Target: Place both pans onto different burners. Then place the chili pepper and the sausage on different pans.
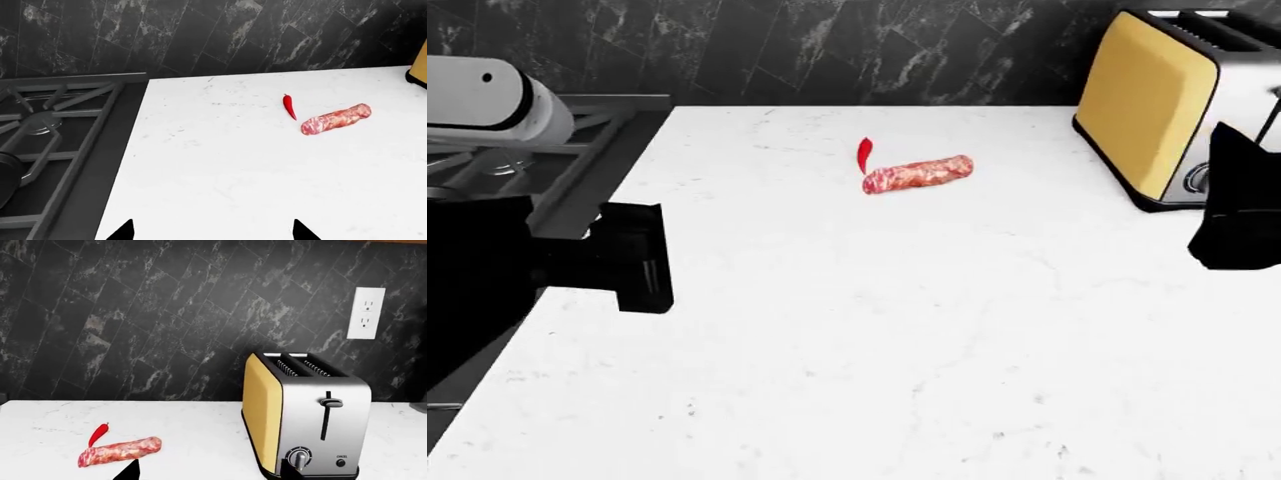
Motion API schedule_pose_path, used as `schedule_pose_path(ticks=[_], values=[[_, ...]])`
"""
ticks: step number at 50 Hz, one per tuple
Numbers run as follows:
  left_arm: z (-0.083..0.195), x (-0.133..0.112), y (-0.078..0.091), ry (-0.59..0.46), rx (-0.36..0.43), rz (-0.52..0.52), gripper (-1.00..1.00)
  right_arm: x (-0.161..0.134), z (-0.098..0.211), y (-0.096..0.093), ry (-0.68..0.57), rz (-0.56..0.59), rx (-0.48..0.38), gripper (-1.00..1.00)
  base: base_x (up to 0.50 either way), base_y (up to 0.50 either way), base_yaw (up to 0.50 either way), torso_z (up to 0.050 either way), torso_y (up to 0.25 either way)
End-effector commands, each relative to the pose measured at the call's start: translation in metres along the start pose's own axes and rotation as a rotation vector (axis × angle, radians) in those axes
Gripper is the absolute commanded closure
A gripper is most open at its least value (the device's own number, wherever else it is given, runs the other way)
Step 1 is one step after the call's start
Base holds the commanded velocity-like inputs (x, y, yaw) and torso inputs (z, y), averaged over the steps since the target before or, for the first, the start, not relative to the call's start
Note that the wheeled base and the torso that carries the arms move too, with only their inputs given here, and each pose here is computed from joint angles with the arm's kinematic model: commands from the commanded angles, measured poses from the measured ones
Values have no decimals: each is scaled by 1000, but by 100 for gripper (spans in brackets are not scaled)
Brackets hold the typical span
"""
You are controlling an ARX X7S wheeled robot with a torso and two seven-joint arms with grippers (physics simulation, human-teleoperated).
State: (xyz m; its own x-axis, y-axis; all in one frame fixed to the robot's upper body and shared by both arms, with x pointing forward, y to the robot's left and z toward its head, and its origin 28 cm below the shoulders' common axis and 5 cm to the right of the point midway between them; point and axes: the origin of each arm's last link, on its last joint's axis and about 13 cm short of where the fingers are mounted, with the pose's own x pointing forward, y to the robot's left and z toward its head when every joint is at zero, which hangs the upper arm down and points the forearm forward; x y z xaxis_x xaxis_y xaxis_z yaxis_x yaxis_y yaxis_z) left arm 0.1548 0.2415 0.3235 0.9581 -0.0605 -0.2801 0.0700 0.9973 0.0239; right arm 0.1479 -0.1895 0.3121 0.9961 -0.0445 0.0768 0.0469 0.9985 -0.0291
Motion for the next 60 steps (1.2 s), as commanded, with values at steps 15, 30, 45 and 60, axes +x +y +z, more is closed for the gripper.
schedule_pose_path(ticks=[15,30,45,60], values=[[1,0,2,-13,-6,13,-100,6,7,5,-18,6,-41,-100,233,0,0,0,0],[5,-3,1,-19,3,15,-100,7,11,7,-14,14,-44,-100,500,0,0,0,1],[6,-3,1,-23,7,17,-100,7,11,11,-11,26,-69,-100,468,0,0,0,1],[17,-2,0,-73,-10,24,-100,46,75,53,24,13,-267,-100,9,0,0,0,0]])
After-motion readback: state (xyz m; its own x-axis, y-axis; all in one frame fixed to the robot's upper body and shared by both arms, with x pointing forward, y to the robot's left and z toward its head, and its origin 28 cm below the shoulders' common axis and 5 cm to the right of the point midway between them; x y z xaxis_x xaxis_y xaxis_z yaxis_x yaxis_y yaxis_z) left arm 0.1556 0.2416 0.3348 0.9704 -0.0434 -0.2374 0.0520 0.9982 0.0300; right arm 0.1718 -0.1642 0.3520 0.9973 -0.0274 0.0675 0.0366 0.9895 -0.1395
